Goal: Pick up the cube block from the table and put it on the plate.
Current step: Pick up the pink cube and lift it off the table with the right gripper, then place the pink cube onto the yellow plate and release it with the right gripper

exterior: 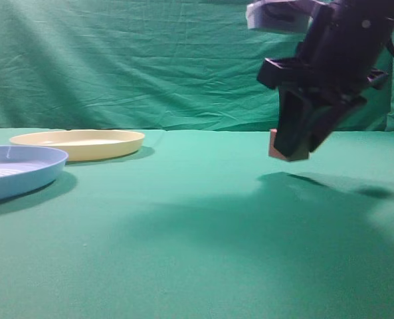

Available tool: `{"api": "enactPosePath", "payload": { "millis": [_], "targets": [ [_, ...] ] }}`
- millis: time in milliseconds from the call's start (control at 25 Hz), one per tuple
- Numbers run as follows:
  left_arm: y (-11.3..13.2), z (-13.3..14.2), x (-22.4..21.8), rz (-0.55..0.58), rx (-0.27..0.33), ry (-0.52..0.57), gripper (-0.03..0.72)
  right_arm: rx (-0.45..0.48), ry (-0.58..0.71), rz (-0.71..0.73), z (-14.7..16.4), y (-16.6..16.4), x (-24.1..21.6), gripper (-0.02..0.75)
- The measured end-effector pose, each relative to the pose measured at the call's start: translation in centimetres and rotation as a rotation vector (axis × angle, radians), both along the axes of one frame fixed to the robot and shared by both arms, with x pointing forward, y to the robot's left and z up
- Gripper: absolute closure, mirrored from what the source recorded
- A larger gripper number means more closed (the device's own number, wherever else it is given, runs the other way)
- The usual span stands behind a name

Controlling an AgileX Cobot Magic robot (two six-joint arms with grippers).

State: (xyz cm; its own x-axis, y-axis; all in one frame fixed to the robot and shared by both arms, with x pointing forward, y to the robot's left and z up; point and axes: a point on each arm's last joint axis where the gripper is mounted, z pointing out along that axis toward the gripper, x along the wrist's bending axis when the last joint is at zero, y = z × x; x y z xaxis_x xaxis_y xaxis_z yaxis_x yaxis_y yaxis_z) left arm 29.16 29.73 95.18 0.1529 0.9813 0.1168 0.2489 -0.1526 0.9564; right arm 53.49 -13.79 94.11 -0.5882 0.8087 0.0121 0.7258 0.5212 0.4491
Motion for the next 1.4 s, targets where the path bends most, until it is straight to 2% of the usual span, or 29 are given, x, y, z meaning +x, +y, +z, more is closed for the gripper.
{"api": "enactPosePath", "payload": {
  "millis": [200,320,400,520,720,840,1000,1080,1160,1240,1280,1400],
  "targets": [
    [0.0,0.0,0.0,0.0,0.0,0.0,0.688,0.084,-0.16,0.03,5.4,2.6,3.2,0.498],
    [0.0,0.0,0.0,0.0,0.0,0.0,0.688,0.145,-0.26,0.078,8.4,5.8,5.0,0.498],
    [0.0,0.0,0.0,0.0,0.0,0.0,0.688,0.178,-0.299,0.12,9.3,8.7,6.2,0.498],
    [0.0,0.0,0.0,0.0,0.0,0.0,0.688,0.2,-0.311,0.181,8.3,13.2,8.0,0.498],
    [0.0,0.0,0.0,0.0,0.0,0.0,0.688,0.224,-0.323,0.25,4.5,19.3,10.1,0.498],
    [0.0,0.0,0.0,0.0,0.0,0.0,0.688,0.229,-0.329,0.264,2.0,21.2,11.1,0.498],
    [0.0,0.0,0.0,0.0,0.0,0.0,0.688,0.233,-0.316,0.257,-0.5,21.9,11.8,0.498],
    [0.0,0.0,0.0,0.0,0.0,0.0,0.688,0.238,-0.295,0.25,-1.1,22.0,11.7,0.402],
    [0.0,0.0,0.0,0.0,0.0,0.0,0.688,0.231,-0.269,0.253,-1.2,21.9,11.6,0.242],
    [0.0,0.0,0.0,0.0,0.0,0.0,0.688,0.211,-0.23,0.267,-0.6,21.7,11.2,0.121],
    [0.0,0.0,0.0,0.0,0.0,0.0,0.688,0.2,-0.207,0.274,0.1,21.5,10.9,0.09],
    [0.0,0.0,0.0,0.0,0.0,0.0,0.688,0.153,-0.114,0.301,4.0,20.0,9.9,0.094]
  ]
}}
